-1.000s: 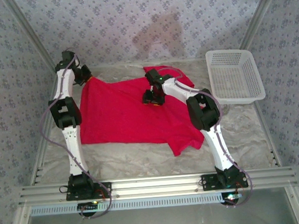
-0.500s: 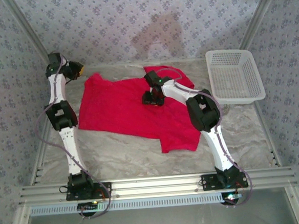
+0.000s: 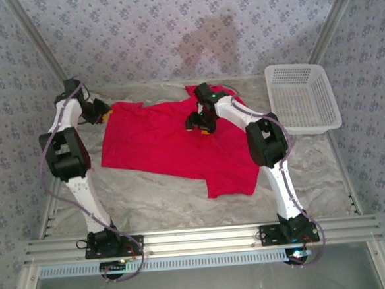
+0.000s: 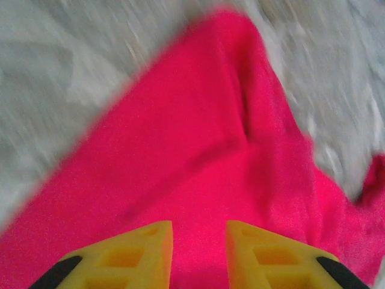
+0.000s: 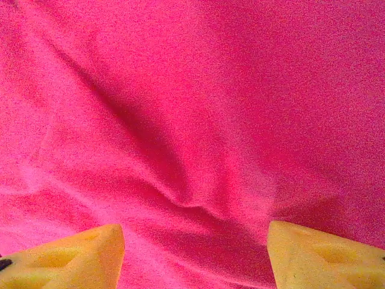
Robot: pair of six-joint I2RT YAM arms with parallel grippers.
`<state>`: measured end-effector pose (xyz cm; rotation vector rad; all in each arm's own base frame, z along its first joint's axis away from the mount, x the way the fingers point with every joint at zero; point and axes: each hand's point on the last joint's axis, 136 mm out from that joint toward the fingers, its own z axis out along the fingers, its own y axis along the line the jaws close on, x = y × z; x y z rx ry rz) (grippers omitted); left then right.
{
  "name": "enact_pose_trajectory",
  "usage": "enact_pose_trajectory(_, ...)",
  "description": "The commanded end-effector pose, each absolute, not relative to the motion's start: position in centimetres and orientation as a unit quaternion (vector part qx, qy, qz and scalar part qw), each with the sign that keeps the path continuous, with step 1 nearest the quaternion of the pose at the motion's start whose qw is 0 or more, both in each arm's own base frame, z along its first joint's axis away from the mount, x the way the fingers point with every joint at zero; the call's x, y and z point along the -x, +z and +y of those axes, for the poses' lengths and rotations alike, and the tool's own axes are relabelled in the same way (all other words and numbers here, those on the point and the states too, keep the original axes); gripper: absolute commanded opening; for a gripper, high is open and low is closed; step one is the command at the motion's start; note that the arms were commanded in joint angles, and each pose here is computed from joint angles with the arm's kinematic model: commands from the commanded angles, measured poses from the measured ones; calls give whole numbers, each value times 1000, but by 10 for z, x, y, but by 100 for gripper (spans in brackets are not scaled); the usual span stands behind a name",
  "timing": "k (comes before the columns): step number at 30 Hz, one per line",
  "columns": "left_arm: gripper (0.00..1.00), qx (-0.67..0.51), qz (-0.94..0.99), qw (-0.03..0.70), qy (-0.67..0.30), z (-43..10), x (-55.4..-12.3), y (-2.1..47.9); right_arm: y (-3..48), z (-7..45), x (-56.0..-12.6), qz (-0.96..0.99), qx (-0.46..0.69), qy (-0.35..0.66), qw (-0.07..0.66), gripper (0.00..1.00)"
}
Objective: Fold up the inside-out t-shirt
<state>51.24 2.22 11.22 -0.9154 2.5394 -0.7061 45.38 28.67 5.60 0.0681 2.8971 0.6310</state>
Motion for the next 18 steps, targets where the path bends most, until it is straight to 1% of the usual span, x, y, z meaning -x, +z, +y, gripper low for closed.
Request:
enact_pose_trajectory(1,31,281,880,237,-300,-1,-518,126,91,258,-480,967,-44,221,122,66)
enact_pose_trajectory(3,33,248,884,229,-324,-30,-524,125,90,248,-492,966,-56,218,128,65)
enact_pose_trajectory(5,36,210,897,213,-325,-56,-531,121,91,246,-498,965,-60,219,128,65)
enact_pose_trajectory(8,36,187,905,201,-325,-78,-547,107,89,246,-502,965,-63,218,132,64)
enact_pose_trajectory(11,32,207,903,171,-336,-79,-556,78,77,242,-505,967,-74,210,127,64)
enact_pose_trajectory(13,32,223,907,150,-324,-71,-549,56,65,230,-518,967,-91,200,133,64)
enact_pose_trajectory(16,31,253,912,129,-295,-51,-524,30,39,198,-540,966,-135,173,137,63)
enact_pose_trajectory(18,31,274,912,130,-276,-36,-502,27,22,172,-546,967,-164,150,127,61)
